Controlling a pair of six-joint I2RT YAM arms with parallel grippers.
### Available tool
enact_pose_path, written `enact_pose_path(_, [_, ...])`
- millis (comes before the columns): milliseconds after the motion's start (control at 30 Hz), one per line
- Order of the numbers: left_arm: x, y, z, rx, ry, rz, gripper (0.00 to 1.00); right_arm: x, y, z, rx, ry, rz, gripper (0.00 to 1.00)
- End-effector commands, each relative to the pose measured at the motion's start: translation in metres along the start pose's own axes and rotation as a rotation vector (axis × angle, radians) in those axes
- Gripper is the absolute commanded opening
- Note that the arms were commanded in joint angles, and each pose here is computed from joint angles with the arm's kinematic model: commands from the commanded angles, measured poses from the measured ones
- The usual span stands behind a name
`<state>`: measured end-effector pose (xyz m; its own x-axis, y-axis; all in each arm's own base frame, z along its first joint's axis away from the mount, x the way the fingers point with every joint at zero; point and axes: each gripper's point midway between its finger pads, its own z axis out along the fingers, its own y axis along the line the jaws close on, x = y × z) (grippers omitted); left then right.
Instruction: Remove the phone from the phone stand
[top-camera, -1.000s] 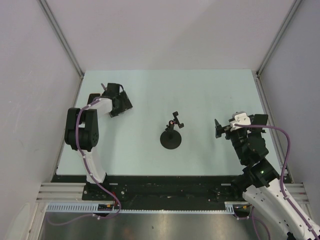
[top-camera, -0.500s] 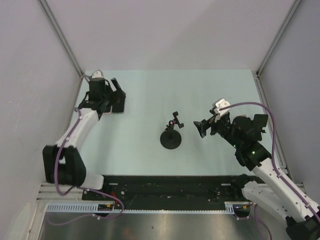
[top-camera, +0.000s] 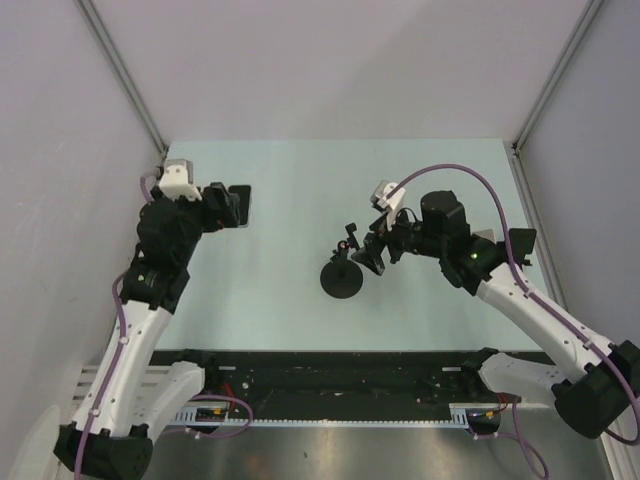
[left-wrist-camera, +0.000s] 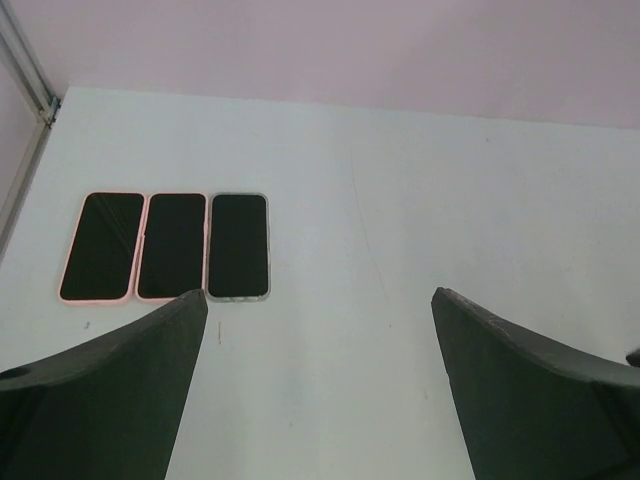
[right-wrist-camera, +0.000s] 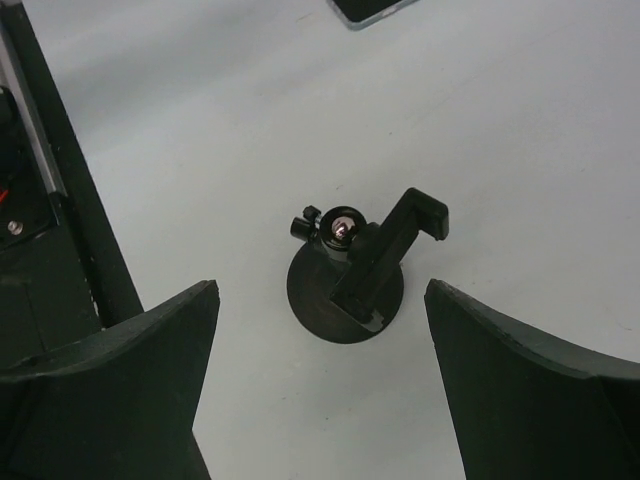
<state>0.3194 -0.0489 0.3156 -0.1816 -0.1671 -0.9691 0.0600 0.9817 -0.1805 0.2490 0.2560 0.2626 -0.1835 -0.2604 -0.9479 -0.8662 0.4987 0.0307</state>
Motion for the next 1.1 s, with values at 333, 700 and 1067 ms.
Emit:
enact_pose_path(333, [0.056, 0.005, -0.017, -0.007, 0.029, 0.153, 1.00, 0.037, -0.009, 0.030, -0.102, 0.212, -0.126, 0.82])
enact_pose_path(700, [0.055, 0.001, -0.021, 0.008, 0.017, 0.167, 1.00, 0.052, -0.003, 0.046, -0.168, 0.283, -0.119, 0.53])
enact_pose_path(1067, [0.062, -0.010, -0.020, 0.054, 0.032, 0.176, 1.00, 0.056, 0.027, 0.044, -0.179, 0.332, -0.107, 0.26])
